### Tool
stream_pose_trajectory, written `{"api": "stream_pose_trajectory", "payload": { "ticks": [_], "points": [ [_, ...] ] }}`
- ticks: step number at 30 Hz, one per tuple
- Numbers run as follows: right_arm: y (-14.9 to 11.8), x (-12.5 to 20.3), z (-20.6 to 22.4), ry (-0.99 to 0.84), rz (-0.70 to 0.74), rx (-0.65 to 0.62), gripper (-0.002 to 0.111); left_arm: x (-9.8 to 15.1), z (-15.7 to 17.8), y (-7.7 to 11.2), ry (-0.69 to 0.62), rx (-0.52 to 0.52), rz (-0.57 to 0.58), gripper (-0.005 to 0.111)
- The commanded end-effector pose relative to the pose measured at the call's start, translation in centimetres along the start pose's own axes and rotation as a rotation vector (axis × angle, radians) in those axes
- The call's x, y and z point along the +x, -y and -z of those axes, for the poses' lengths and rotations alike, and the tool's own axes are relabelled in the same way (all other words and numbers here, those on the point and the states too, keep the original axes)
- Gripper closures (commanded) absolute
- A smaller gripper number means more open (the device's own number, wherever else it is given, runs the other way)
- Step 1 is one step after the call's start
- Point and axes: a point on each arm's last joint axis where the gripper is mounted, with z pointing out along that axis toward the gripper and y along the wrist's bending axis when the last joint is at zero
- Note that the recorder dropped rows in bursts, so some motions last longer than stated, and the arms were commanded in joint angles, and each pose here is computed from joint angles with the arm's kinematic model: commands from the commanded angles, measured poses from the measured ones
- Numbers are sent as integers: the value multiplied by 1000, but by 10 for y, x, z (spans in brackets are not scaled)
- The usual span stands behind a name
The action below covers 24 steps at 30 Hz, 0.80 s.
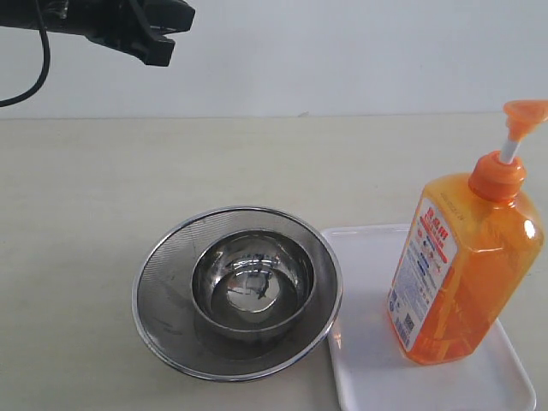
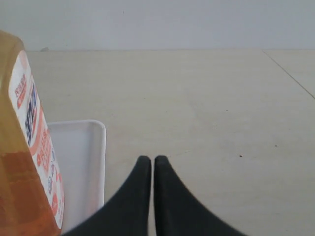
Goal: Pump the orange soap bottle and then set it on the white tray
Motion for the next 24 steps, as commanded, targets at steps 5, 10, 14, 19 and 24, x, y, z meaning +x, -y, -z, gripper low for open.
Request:
{"api": "stream_pose_trajectory", "payload": {
  "ticks": [5,10,14,19,24],
  "points": [
    [0,0,0,6,6,1,108,-4,3,-1,13,-6,8,102],
    [0,0,0,-3,6,0,108,-7,7,-3,22,-35,-30,102],
    [0,0,0,-3,6,0,108,-39,53,1,131,-143,-70,102],
    [0,0,0,-3,6,0,108,-68,182,20,393,-549,-55,102],
    [0,0,0,-3,6,0,108,-41,268,57,582,-748,24,102]
  ]
}}
